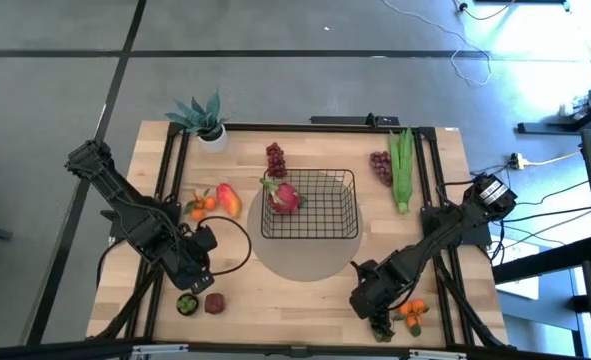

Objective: Build produce basket
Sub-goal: Put the black grapes into the black wire basket

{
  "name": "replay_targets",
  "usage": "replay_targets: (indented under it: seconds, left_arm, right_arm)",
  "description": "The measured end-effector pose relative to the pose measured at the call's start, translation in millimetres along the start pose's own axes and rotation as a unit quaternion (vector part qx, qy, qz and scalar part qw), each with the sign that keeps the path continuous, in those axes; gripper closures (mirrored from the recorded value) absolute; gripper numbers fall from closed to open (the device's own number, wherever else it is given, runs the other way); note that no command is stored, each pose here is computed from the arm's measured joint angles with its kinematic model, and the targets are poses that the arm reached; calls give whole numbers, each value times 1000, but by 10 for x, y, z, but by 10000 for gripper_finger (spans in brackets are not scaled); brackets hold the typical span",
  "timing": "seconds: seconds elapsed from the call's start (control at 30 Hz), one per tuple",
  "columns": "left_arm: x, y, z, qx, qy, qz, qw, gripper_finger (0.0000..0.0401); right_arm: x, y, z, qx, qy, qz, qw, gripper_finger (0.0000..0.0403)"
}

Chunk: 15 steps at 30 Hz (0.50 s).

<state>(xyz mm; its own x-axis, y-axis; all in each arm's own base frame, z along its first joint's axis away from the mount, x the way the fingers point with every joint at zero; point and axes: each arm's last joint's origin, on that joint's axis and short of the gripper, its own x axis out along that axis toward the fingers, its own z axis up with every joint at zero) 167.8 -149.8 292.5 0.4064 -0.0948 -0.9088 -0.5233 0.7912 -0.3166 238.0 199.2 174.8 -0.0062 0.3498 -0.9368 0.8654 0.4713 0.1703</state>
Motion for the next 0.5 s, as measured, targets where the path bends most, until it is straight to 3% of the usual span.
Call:
replay_targets:
  seconds: [0.23, 0.5]
  left_arm:
    - [0, 1, 4, 7, -4, 1, 1000, 401]
    - [0, 1, 5, 20, -6, 2, 1000, 401]
  right_arm:
    - [-14, -5, -2, 1, -3, -7, 1000, 341]
    - [-142, 70, -21, -55, -33, -7, 998, 355]
